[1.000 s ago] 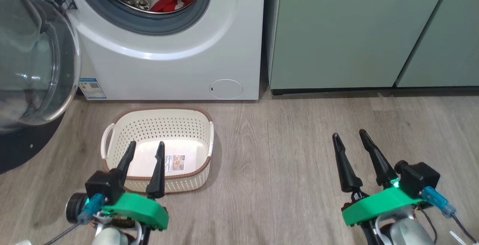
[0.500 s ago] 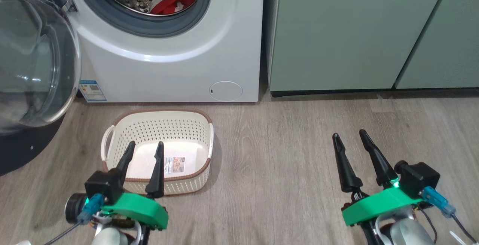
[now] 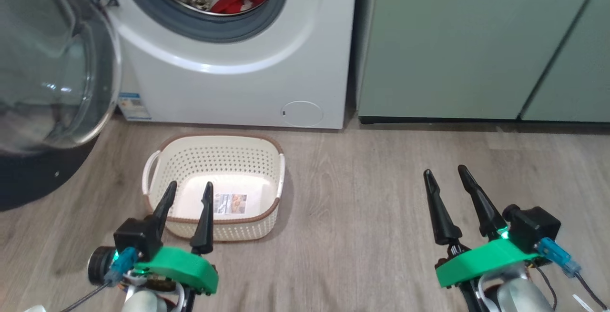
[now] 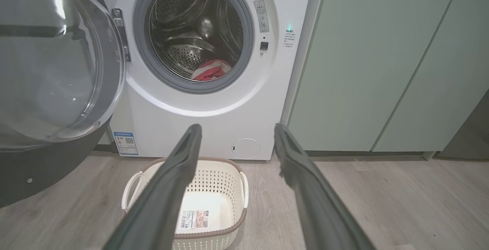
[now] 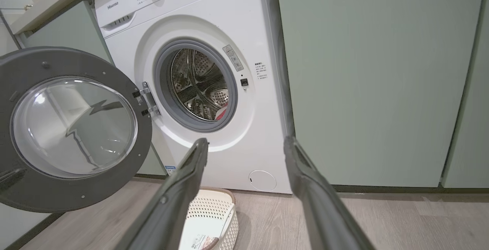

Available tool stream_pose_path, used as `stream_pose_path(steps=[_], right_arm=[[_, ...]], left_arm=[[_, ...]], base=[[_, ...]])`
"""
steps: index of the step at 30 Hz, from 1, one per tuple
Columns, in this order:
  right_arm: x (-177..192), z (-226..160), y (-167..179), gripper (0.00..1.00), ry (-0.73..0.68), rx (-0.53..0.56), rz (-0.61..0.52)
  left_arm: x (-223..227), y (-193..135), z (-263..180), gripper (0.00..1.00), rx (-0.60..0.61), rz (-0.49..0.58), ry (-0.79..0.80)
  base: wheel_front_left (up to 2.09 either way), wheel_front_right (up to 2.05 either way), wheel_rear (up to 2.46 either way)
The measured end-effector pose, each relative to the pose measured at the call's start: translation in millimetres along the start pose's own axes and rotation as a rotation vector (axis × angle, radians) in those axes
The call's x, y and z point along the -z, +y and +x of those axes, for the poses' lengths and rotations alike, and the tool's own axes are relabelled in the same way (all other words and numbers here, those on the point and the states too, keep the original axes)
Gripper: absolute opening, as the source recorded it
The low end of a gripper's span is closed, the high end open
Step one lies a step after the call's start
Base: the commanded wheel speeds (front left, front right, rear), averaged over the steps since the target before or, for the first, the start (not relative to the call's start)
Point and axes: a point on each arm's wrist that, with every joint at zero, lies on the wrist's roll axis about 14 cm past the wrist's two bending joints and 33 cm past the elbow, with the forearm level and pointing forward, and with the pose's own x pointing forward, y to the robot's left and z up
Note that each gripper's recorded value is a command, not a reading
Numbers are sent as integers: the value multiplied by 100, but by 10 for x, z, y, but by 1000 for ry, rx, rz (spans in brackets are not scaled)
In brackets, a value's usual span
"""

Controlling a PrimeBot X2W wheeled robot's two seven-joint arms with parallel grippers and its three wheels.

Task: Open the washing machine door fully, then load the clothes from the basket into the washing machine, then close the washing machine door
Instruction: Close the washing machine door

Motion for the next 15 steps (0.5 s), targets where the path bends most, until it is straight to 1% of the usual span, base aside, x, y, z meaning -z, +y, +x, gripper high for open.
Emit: stream_pose_path(steps=[7, 15], right_arm=[[136, 138, 209, 100, 37, -70, 13], [360, 280, 607, 100, 99, -195, 35]], left_arm=[[14, 233, -131, 100, -75, 4, 7], [-4, 607, -420, 100, -203, 23, 8]], base=[[0, 0, 0], [0, 0, 0]])
